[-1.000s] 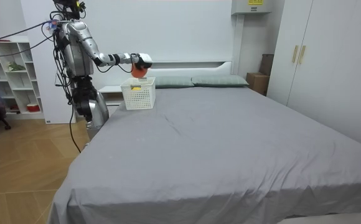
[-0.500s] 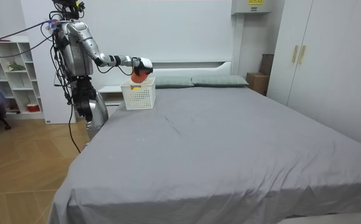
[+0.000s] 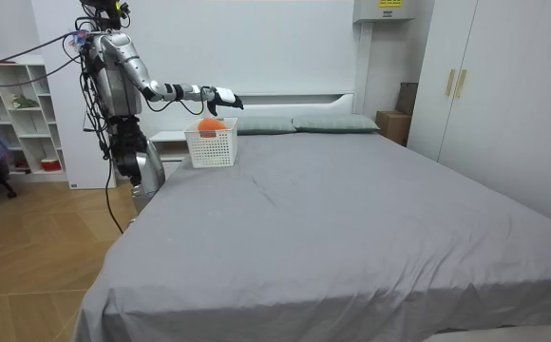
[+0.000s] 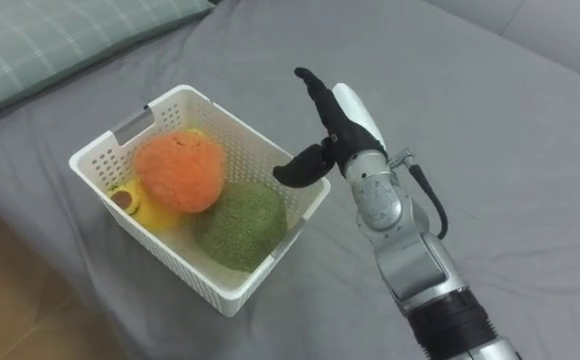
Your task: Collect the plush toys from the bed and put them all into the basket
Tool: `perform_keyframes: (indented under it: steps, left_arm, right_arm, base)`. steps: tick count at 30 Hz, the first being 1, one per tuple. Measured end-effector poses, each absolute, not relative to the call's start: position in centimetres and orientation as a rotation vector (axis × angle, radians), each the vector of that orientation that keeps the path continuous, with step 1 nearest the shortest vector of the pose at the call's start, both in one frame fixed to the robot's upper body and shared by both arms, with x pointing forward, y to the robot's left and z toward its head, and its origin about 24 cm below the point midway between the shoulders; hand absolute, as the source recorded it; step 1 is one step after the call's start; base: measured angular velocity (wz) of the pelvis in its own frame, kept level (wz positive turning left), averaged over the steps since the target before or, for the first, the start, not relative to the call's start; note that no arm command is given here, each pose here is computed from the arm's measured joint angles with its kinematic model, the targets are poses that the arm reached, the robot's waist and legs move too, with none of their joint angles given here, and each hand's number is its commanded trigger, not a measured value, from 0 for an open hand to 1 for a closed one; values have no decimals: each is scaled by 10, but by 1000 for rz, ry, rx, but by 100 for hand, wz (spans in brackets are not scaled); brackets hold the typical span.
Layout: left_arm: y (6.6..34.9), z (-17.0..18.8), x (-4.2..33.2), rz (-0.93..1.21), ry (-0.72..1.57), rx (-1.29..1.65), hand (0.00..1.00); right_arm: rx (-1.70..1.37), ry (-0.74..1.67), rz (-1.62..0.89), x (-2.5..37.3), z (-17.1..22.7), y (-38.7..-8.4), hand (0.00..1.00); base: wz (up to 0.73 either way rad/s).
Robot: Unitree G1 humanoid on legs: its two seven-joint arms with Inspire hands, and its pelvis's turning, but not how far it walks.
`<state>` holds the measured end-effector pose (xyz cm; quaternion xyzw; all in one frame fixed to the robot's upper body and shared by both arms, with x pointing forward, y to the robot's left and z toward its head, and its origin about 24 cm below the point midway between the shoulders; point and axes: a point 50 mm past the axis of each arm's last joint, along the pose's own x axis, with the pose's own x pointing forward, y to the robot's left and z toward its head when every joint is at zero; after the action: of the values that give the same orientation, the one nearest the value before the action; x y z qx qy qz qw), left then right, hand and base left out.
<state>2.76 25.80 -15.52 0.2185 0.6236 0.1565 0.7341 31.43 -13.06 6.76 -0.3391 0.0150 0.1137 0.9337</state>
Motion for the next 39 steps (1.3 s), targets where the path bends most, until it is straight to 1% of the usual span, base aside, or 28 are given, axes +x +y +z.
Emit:
perform_keyframes:
  steps: [10,16,19,23,25,29,33,39]
  left_arm:
    - [260,-154,35,358,1352,477,0]
    - [262,-153,39,361,1335,479,0]
    - [262,-153,39,366,1331,481,0]
    - [263,-153,36,391,1314,492,0]
    - [262,-153,29,396,1321,491,0]
    - [263,-153,19,417,1329,473,0]
    - [266,-153,23,453,1304,465,0]
    - [265,-152,38,446,1251,461,0]
  right_arm:
    - [-754,18,208,315,70,-135,0]
    - [-674,14,169,315,71,-146,0]
    - [-583,42,138,306,61,-154,0]
    - [-475,96,56,285,43,-173,0]
    - [-446,112,17,277,36,-182,0]
    - [-409,154,-110,253,23,-207,0]
    - [-360,147,-228,236,23,-226,0]
    - [-360,168,-330,220,16,-243,0]
  base:
    - [-1]
    - [-5]
    - [-5]
    - [-14]
    - [-29]
    - [-27]
    - [-27]
    - [-34]
